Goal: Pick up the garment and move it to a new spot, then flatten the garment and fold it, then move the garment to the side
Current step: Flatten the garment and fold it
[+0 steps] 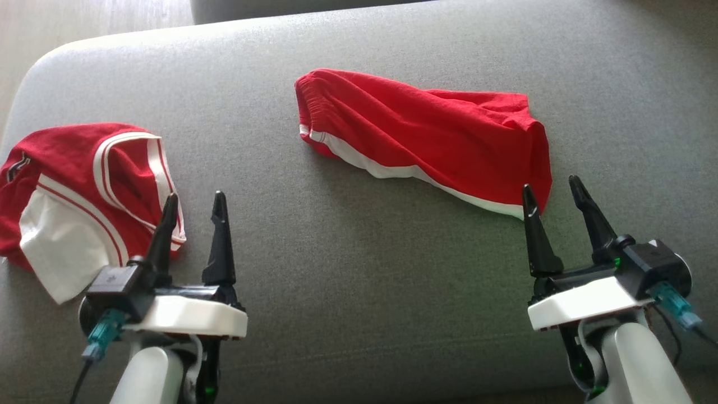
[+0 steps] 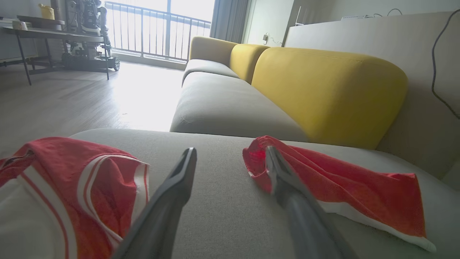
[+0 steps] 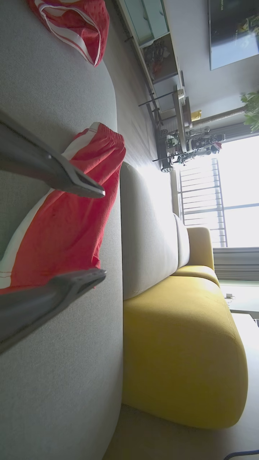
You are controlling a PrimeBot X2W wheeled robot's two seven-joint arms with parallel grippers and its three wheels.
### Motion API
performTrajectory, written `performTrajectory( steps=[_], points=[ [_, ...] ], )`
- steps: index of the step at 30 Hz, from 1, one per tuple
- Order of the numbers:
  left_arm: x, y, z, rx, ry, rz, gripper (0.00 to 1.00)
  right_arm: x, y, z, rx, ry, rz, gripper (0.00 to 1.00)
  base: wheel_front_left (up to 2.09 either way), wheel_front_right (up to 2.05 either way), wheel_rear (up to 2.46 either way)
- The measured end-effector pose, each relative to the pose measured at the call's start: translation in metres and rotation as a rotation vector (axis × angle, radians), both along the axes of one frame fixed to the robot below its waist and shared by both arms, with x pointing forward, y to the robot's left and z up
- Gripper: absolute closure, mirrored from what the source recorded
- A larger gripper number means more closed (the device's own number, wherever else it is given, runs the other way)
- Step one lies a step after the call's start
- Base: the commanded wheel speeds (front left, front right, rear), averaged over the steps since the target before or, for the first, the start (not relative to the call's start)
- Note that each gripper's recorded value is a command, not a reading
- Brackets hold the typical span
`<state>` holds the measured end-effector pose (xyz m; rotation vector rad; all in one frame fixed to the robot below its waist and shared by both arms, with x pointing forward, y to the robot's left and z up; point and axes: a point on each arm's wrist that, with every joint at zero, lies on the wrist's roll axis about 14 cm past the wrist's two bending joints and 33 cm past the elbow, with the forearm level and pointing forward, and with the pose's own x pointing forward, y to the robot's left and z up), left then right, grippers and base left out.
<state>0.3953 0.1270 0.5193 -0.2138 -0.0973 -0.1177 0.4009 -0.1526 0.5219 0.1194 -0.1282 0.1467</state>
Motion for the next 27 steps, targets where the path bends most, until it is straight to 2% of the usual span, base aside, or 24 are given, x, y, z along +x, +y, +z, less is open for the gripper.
performTrajectory(
  steps=[7, 20, 27],
  points=[
    [0.010, -0.011, -0.011, 0.028, 0.009, -0.057, 0.00, 0.000, -0.004, -0.007, 0.000, 0.021, -0.010, 0.00, 0.00, 0.00, 0.00],
    [0.071, -0.083, -0.084, 0.207, 0.165, -0.351, 0.00, 0.009, -0.041, -0.027, 0.005, 0.077, -0.118, 0.00, 0.00, 0.00, 0.00],
    [0.103, -0.103, -0.105, 0.206, 0.213, -0.410, 0.00, 0.008, -0.057, -0.040, -0.003, 0.116, -0.165, 0.00, 0.00, 0.00, 0.00]
  ],
)
